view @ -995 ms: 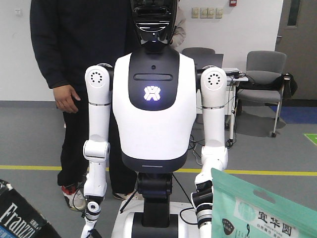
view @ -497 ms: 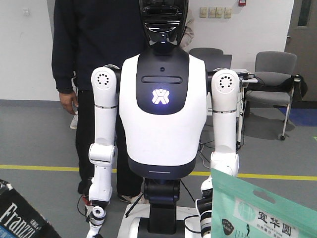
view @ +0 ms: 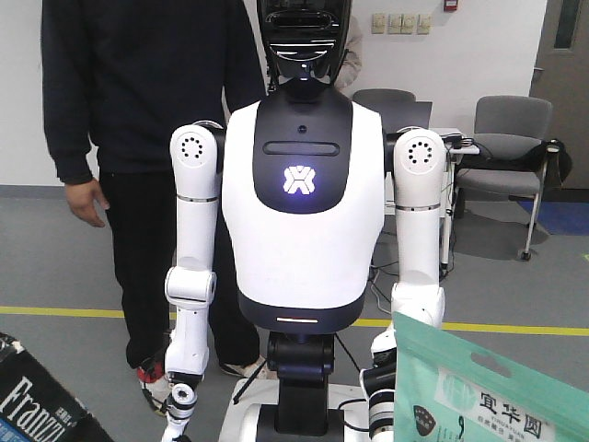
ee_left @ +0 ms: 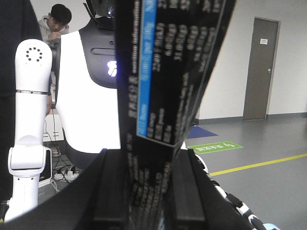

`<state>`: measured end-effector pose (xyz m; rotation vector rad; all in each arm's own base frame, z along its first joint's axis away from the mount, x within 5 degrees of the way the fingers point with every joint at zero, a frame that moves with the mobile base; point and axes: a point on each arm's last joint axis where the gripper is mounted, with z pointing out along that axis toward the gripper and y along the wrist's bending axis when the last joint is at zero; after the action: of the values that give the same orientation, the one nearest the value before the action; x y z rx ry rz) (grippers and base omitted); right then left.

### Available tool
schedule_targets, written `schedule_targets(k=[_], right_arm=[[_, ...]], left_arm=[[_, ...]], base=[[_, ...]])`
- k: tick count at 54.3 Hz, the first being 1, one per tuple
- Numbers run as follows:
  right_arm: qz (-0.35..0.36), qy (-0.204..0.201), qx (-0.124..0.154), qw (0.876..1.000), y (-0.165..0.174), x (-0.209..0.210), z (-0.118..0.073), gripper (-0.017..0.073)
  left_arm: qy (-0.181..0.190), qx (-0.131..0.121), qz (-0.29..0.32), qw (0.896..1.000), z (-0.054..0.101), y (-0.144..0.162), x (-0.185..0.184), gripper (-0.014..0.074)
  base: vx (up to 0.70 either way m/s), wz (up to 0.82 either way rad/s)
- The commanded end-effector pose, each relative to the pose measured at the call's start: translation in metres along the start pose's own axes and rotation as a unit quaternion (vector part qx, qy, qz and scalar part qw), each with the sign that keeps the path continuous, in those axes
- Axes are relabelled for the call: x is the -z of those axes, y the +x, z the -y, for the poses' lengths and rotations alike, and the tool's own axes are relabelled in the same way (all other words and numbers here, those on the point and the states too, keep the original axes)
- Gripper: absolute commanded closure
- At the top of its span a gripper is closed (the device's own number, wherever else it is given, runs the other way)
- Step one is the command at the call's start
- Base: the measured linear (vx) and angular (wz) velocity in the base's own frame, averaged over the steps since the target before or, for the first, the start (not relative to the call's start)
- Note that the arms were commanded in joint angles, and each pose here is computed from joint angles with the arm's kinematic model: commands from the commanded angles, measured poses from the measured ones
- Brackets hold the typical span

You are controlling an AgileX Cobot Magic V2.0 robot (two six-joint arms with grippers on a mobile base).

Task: Pick snacks and fruit into basket
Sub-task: 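Move the right gripper holding the teal goji bag over the basket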

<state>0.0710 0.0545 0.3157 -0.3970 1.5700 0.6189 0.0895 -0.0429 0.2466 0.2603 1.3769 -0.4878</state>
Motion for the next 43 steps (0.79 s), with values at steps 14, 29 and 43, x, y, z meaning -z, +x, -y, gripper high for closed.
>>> schedule_targets(k=[14, 29, 43], right_arm=[[0.021, 0.014, 0.004, 1.0, -0.012, 0.0007, 0.0011, 0.0568], [0.017, 0.001, -0.001, 1.0, -0.0112, 0.0006, -0.0013, 0.0568], [0.009, 0.005, -0.032, 0.999, -0.0101, -0.0031, 0.0018, 0.0568]], left_arm=[[0.022, 0.016, 0.05, 0.998, 0.004, -0.0153, -0.0024, 0.0594], [0.022, 0.016, 0.05, 0.998, 0.004, -0.0153, -0.0024, 0.0594], [0.022, 0.016, 0.05, 0.998, 0.004, -0.0153, -0.0024, 0.0594]], base=[[0.0, 0.0], [0.0, 0.0], [0.0, 0.0]])
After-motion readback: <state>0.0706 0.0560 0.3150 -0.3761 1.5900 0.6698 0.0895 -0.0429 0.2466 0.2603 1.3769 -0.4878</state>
